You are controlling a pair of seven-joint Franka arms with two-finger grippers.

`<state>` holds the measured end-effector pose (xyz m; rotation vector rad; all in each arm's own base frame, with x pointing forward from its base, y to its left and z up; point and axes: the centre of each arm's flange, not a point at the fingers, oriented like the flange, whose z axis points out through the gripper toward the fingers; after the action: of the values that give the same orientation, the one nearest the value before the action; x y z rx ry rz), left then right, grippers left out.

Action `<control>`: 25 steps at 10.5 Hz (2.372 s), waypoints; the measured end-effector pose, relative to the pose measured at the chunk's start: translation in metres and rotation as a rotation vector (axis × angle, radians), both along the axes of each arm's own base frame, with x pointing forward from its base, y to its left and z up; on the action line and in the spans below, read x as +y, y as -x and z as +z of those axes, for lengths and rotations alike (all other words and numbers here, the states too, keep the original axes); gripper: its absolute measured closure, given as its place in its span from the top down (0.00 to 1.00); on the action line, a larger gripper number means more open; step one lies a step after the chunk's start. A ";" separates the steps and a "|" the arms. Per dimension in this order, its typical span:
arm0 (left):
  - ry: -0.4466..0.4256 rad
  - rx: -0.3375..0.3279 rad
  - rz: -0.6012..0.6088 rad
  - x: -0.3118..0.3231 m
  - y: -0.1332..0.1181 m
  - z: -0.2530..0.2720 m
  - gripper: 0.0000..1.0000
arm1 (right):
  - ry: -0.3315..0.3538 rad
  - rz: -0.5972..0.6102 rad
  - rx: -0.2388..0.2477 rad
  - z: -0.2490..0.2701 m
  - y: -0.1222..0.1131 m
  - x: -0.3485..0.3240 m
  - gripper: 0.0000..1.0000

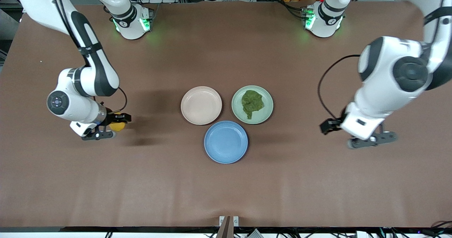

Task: Place lemon and lettuce in plates
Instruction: 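Release the lettuce onto the mint plate and withdraw the left gripper, then carry the lemon with the right gripper over the beige plate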

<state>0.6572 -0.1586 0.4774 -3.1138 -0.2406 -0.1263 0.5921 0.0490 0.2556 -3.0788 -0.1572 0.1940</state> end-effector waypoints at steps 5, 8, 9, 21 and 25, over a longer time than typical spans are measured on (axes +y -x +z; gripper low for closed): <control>-0.028 -0.002 -0.061 0.099 0.005 0.048 1.00 | 0.023 0.009 0.027 0.023 0.011 0.128 0.62; -0.038 -0.004 -0.056 0.105 0.025 0.085 1.00 | 0.049 -0.032 0.032 0.023 0.037 0.199 0.62; -0.040 -0.012 -0.054 0.106 0.030 0.095 1.00 | 0.056 -0.044 0.034 0.023 0.046 0.215 0.62; 0.040 -0.030 0.003 0.147 0.081 0.170 1.00 | 0.125 -0.148 0.037 -0.042 0.109 0.335 0.62; 0.040 -0.008 -0.084 0.134 0.102 0.168 1.00 | 0.137 -0.164 0.033 -0.062 0.098 0.348 0.65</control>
<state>0.5548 -0.0246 0.6450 -3.1647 -0.1137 -0.1363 0.4946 0.3967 0.1934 -3.2010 0.1154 0.2581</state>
